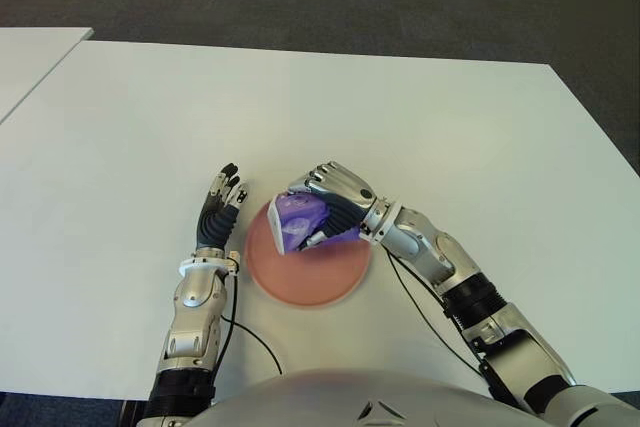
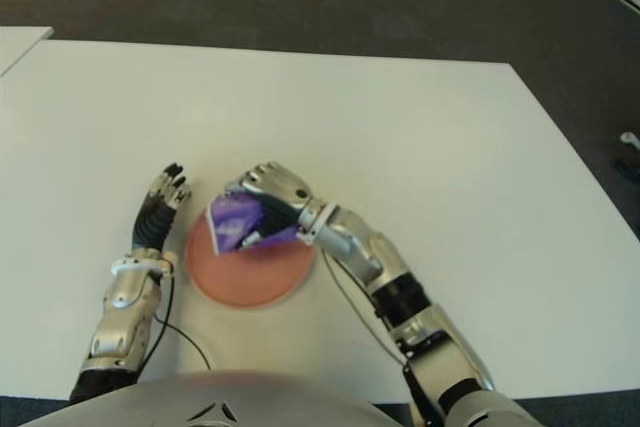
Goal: Put the tissue paper into the plate.
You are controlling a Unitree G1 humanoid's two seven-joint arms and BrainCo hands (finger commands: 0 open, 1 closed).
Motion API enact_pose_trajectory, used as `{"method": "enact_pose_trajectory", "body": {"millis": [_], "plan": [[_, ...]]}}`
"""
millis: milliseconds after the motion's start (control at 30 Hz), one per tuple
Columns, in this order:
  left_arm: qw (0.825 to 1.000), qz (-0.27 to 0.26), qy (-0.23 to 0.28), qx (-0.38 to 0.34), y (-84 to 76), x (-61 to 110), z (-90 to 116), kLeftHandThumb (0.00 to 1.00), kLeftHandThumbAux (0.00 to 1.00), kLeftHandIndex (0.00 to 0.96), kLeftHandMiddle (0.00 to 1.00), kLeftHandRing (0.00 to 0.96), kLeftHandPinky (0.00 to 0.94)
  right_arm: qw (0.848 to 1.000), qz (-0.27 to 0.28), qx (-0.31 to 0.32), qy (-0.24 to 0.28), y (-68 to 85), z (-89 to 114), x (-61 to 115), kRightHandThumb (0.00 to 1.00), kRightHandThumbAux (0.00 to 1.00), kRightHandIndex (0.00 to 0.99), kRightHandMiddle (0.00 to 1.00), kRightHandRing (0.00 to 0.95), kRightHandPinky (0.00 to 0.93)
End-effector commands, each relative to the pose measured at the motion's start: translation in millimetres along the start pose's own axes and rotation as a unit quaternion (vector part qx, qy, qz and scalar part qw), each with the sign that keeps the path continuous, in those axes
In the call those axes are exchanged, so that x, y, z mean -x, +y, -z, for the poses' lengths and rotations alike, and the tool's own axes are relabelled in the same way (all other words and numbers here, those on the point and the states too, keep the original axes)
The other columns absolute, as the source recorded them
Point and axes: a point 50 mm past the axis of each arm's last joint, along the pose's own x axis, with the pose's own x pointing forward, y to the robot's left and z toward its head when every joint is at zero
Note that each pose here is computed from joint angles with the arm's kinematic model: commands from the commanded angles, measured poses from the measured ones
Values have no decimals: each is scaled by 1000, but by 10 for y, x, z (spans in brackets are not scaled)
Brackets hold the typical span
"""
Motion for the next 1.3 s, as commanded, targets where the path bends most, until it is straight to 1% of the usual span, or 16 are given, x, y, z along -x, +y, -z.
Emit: {"method": "enact_pose_trajectory", "body": {"millis": [33,300,433,600,700,767,967,1000,1067,1100,1200,1233,1267,1300], "plan": [[1000,7,23,-5,-12,48,73,0,488,0,0,0,0,1000,-4,13,12,42,52,-8,749,708,441,817,816,827],[1000,4,22,-3,-16,54,68,0,484,0,0,0,0,999,-2,25,21,57,97,-7,750,708,441,822,821,827],[1000,3,21,-2,-17,54,65,0,483,0,0,0,0,999,-10,20,24,68,117,-5,749,707,442,806,807,811],[1000,2,22,-3,-16,51,66,0,485,0,0,0,0,999,-33,2,22,75,135,14,736,707,440,756,759,748],[1000,1,24,-5,-16,47,68,0,485,0,0,0,0,999,-49,4,16,67,137,19,727,709,437,731,734,712],[1000,1,26,-6,-16,45,69,0,484,0,0,0,0,998,-56,12,11,62,138,22,723,709,435,719,721,695],[999,1,32,-9,-13,36,74,0,480,0,0,0,0,995,-78,64,-6,55,155,27,710,711,430,687,677,627],[999,1,33,-10,-13,35,75,0,478,0,0,0,0,994,-84,71,-8,56,158,27,705,712,428,664,641,589],[999,1,35,-10,-10,33,77,0,475,0,0,0,0,990,-105,90,-12,63,166,33,700,714,425,633,600,544],[999,0,35,-10,-10,32,77,0,472,0,0,0,0,989,-112,95,-14,65,168,34,695,716,422,589,558,498],[999,-1,34,-8,-7,26,78,0,469,0,0,0,0,983,-143,110,-27,82,159,74,684,720,415,499,466,401],[999,-1,34,-8,-6,24,78,0,470,0,0,0,0,981,-151,113,-32,88,157,86,552,694,341,426,395,339],[999,-2,33,-8,-5,23,78,0,470,0,0,0,0,980,-160,116,-36,96,155,95,502,685,314,400,370,316],[999,-2,33,-8,-4,21,78,0,471,0,0,0,0,978,-166,118,-39,101,154,101,422,678,261,342,315,270]]}}
